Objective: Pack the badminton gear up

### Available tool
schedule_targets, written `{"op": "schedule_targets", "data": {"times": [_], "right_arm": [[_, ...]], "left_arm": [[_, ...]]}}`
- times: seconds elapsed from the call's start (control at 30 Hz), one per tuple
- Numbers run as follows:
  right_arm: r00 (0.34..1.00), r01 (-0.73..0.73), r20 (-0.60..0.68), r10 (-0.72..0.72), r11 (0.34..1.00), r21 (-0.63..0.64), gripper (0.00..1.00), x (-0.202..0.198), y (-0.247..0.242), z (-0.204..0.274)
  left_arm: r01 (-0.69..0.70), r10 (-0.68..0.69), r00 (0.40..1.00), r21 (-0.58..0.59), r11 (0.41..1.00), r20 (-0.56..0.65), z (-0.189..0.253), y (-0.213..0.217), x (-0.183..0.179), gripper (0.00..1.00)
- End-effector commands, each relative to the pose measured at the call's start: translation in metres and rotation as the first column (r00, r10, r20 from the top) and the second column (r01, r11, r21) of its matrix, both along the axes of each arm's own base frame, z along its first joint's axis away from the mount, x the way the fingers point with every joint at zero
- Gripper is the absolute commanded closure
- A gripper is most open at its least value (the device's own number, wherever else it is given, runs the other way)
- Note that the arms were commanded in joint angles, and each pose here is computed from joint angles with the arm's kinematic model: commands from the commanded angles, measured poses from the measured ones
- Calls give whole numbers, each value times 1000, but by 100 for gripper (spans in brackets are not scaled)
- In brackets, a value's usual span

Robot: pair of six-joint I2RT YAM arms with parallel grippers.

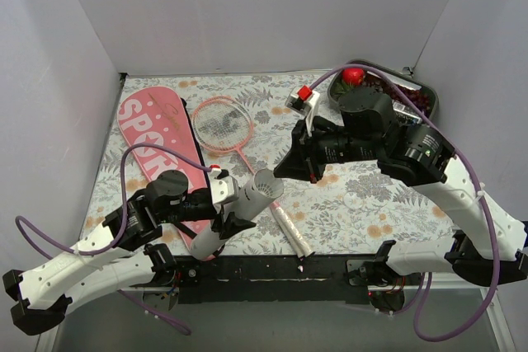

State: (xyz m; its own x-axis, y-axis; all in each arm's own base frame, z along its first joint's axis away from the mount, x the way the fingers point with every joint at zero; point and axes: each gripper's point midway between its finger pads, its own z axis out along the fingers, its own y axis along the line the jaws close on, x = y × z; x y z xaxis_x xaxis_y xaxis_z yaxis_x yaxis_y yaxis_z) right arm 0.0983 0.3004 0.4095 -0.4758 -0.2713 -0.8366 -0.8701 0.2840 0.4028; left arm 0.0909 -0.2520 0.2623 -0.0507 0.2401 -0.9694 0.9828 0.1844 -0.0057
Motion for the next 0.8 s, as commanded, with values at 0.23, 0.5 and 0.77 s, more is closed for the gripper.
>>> {"op": "schedule_targets", "data": {"times": [0.23, 0.5, 0.77], "right_arm": [[987, -154, -52, 149, 983, -100, 99, -33, 19, -46], [980, -186, -115, 161, 947, -260, 99, -38, 60, -138], [987, -159, -48, 152, 953, -257, 99, -33, 66, -132]], "left_arm": [[-5, 5, 1000, -23, 1000, 28, 9, -2, 2, 89], [2, -2, 1000, -13, 1000, 16, 6, -4, 2, 89], [-2, 2, 1000, -11, 1000, 15, 5, -4, 2, 89]]}}
